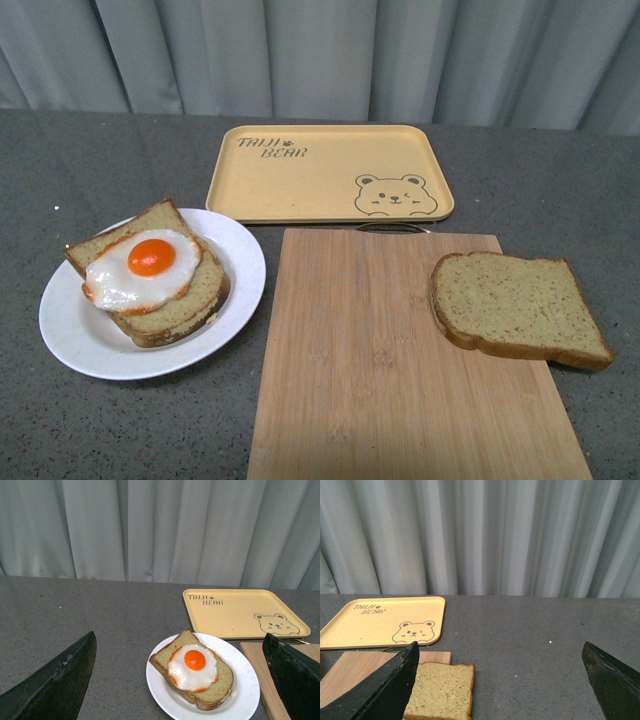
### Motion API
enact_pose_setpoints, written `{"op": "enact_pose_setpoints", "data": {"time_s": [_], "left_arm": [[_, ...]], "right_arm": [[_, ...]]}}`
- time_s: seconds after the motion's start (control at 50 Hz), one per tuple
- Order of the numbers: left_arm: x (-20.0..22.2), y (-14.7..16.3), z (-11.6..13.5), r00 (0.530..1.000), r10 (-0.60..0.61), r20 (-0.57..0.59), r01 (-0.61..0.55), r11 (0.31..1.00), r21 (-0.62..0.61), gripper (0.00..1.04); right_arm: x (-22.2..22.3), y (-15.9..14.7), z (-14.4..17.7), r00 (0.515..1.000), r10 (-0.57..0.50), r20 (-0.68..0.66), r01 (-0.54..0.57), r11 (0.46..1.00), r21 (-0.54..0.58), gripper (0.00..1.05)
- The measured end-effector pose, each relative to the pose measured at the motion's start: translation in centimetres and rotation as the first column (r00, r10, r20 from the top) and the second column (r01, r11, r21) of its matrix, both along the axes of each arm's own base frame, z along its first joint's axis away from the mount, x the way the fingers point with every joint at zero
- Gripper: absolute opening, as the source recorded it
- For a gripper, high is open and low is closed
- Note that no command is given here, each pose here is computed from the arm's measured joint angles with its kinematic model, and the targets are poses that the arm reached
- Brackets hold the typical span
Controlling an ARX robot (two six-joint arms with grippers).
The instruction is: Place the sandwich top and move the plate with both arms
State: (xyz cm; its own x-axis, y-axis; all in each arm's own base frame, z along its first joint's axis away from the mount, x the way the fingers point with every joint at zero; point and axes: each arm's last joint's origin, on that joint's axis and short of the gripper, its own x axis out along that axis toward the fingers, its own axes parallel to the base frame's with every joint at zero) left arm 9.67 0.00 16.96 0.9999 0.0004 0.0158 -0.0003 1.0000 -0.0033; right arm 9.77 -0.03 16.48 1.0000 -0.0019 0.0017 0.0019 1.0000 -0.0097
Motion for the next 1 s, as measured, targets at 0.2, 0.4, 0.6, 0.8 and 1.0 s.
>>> {"op": "enact_pose_setpoints", "data": {"time_s": [0.2,0.4,0.6,0.8,1.0], "left_arm": [[0.00,0.00,0.00,1.000,0.000,0.000,0.000,1.000,0.000,0.98],[0.00,0.00,0.00,1.000,0.000,0.000,0.000,1.000,0.000,0.98],[0.00,0.00,0.00,1.000,0.000,0.000,0.000,1.000,0.000,0.98],[0.00,0.00,0.00,1.000,0.000,0.000,0.000,1.000,0.000,0.98],[0.00,0.00,0.00,1.000,0.000,0.000,0.000,1.000,0.000,0.98]], "right_arm": [[0.00,0.00,0.00,1.000,0.000,0.000,0.000,1.000,0.000,0.95],[0.00,0.00,0.00,1.000,0.000,0.000,0.000,1.000,0.000,0.95],[0.00,0.00,0.00,1.000,0.000,0.000,0.000,1.000,0.000,0.95],[0.00,0.00,0.00,1.000,0.000,0.000,0.000,1.000,0.000,0.95],[0.00,0.00,0.00,1.000,0.000,0.000,0.000,1.000,0.000,0.95]]}}
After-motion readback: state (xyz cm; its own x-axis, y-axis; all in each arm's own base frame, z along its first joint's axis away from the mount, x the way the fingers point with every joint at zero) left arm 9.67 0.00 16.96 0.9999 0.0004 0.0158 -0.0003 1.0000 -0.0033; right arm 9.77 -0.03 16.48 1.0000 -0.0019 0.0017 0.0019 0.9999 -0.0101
